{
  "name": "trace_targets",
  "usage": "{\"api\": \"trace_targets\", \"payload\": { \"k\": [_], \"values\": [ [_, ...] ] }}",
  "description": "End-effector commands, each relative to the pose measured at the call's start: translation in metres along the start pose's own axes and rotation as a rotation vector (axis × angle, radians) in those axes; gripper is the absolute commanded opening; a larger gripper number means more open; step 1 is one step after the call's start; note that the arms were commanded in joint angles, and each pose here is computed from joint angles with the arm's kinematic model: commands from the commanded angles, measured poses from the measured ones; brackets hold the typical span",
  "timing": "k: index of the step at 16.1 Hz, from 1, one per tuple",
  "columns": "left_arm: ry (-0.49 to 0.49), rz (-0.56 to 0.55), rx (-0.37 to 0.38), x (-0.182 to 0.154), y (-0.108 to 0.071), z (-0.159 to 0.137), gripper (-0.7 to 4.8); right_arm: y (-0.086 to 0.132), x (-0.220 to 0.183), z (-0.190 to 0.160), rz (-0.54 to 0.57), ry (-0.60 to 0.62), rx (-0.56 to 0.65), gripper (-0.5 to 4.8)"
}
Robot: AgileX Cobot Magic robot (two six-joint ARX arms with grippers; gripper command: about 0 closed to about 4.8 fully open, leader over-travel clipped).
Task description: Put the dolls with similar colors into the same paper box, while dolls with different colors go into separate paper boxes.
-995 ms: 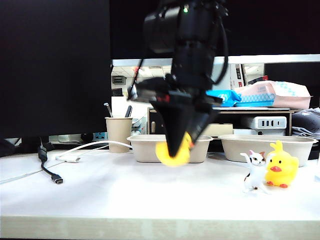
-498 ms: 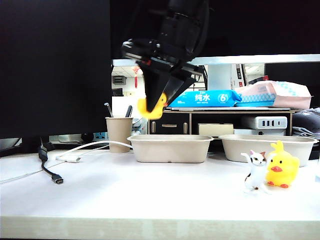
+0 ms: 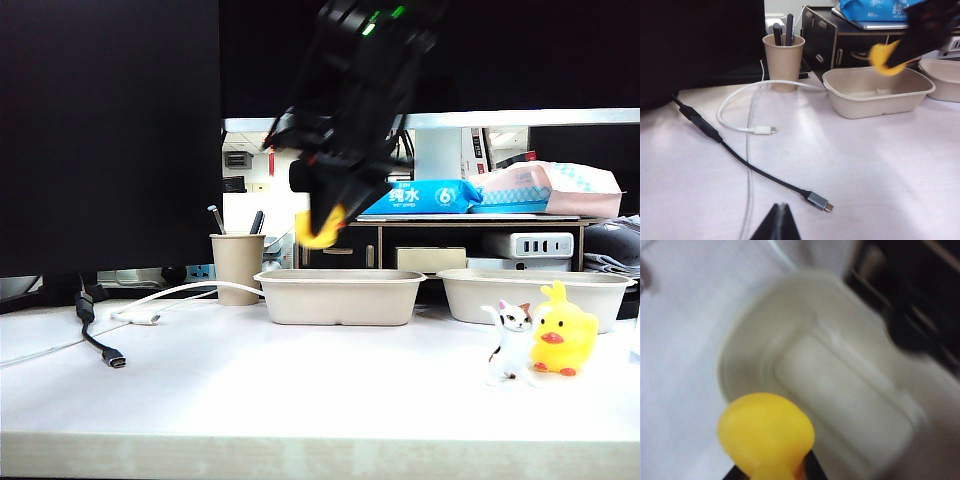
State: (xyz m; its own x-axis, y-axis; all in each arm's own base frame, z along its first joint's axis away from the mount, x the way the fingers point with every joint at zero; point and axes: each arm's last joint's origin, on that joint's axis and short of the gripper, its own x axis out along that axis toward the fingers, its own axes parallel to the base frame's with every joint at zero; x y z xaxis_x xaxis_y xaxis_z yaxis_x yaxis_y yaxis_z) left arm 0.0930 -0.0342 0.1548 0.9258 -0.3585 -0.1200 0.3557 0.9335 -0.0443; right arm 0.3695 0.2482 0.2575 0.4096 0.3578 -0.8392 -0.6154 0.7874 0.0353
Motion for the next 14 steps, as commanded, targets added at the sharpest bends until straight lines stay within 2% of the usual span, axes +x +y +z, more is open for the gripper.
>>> {"api": "trace_targets", "payload": {
  "k": [1, 7, 8, 9, 12, 14],
  "values": [
    [-0.013, -0.002, 0.002, 0.000, 0.000, 0.002, -0.05, 0.000, 0.013, 0.013, 0.003, -0.011, -0.011, 1.13],
    [-0.013, -0.002, 0.002, 0.000, 0.000, 0.002, -0.05, -0.002, 0.038, 0.026, 0.003, -0.001, -0.011, 1.19],
    [-0.013, -0.002, 0.002, 0.000, 0.000, 0.002, -0.05, -0.002, 0.039, 0.026, 0.004, 0.002, -0.010, 1.59],
    [-0.013, -0.002, 0.002, 0.000, 0.000, 0.002, -0.05, -0.002, 0.039, 0.026, 0.003, 0.003, -0.010, 2.39],
    [-0.012, -0.002, 0.002, 0.000, 0.000, 0.002, -0.05, -0.003, 0.032, 0.029, -0.012, 0.008, -0.010, 2.83],
    [-0.008, -0.004, 0.001, 0.000, 0.000, 0.001, -0.05, -0.002, 0.018, 0.035, -0.011, 0.017, -0.010, 2.85]
  ]
}}
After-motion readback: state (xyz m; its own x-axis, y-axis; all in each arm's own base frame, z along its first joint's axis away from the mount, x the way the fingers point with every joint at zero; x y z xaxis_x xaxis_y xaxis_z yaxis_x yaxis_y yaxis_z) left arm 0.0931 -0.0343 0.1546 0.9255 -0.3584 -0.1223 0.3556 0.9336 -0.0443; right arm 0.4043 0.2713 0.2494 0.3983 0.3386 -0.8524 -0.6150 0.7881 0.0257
